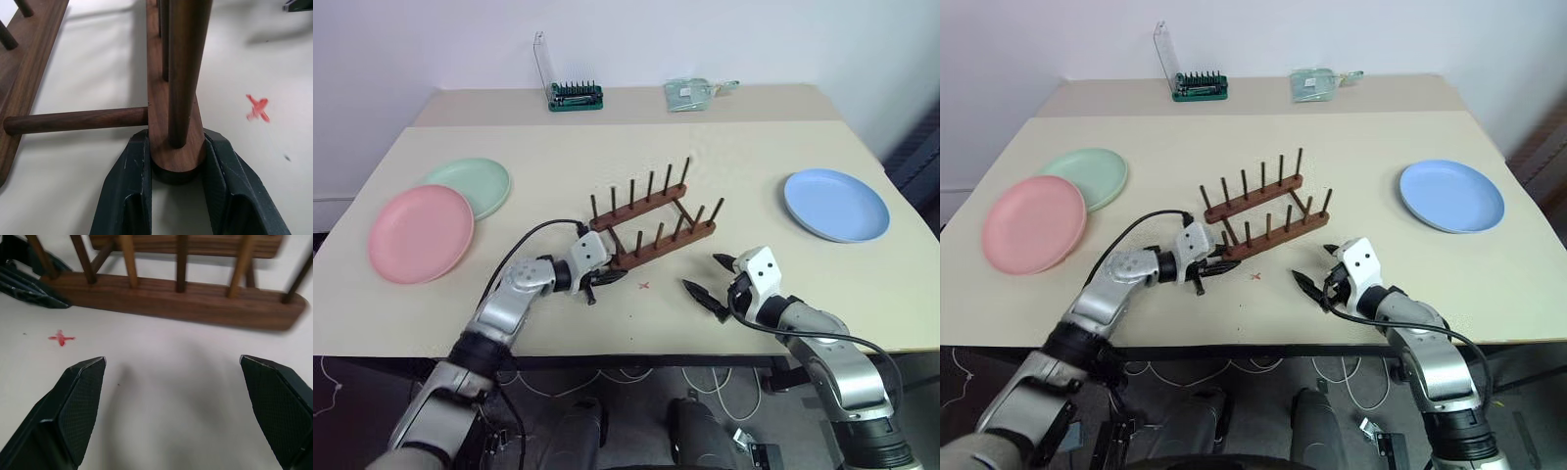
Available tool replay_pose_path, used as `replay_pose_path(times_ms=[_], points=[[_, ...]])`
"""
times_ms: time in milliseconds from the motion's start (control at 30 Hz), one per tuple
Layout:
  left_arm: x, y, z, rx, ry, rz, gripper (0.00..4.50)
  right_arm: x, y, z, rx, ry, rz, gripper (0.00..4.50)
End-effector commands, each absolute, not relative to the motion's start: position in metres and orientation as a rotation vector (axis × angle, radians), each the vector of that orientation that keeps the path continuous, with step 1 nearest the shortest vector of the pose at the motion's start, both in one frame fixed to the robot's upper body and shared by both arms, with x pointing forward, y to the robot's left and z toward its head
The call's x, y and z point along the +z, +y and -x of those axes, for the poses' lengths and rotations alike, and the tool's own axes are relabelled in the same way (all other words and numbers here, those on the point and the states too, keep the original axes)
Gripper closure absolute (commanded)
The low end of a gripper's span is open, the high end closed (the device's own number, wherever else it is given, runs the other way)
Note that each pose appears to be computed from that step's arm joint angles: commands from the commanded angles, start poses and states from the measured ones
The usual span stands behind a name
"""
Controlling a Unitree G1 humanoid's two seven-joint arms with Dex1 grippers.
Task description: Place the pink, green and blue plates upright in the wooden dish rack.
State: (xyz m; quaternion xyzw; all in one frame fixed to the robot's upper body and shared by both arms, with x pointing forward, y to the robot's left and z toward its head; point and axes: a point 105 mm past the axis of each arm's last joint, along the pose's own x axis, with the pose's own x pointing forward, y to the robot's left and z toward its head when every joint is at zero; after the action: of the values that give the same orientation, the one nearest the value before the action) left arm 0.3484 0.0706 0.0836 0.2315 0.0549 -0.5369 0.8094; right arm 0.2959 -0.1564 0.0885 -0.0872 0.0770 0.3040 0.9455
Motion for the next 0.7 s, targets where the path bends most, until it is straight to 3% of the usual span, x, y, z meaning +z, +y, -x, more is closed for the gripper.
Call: replay_pose_path(times_ms=[33, 100, 367, 433, 533, 633, 700], points=[[0.070, 0.060, -0.345, -1.250, 0.143, -0.514, 3.74, 0.100, -0.155, -0.296, 0.601, 0.099, 0.189, 0.00], [0.067, 0.061, -0.347, -1.289, 0.154, -0.524, 3.74, 0.100, -0.156, -0.294, 0.589, 0.098, 0.189, 0.00], [0.065, 0.089, -0.367, -1.181, 0.172, -0.529, 0.02, 0.101, -0.166, -0.294, 0.541, 0.100, 0.204, 0.00], [0.064, 0.100, -0.366, -1.151, 0.182, -0.514, 0.00, 0.103, -0.171, -0.297, 0.521, 0.096, 0.213, 0.25], [0.062, 0.114, -0.357, -1.130, 0.209, -0.467, 0.00, 0.102, -0.178, -0.302, 0.498, 0.111, 0.235, 1.31], [0.060, 0.122, -0.333, -1.152, 0.224, -0.410, 0.86, 0.100, -0.184, -0.309, 0.481, 0.125, 0.261, 2.88], [0.060, 0.121, -0.323, -1.164, 0.232, -0.397, 1.85, 0.100, -0.185, -0.311, 0.481, 0.126, 0.265, 3.98]])
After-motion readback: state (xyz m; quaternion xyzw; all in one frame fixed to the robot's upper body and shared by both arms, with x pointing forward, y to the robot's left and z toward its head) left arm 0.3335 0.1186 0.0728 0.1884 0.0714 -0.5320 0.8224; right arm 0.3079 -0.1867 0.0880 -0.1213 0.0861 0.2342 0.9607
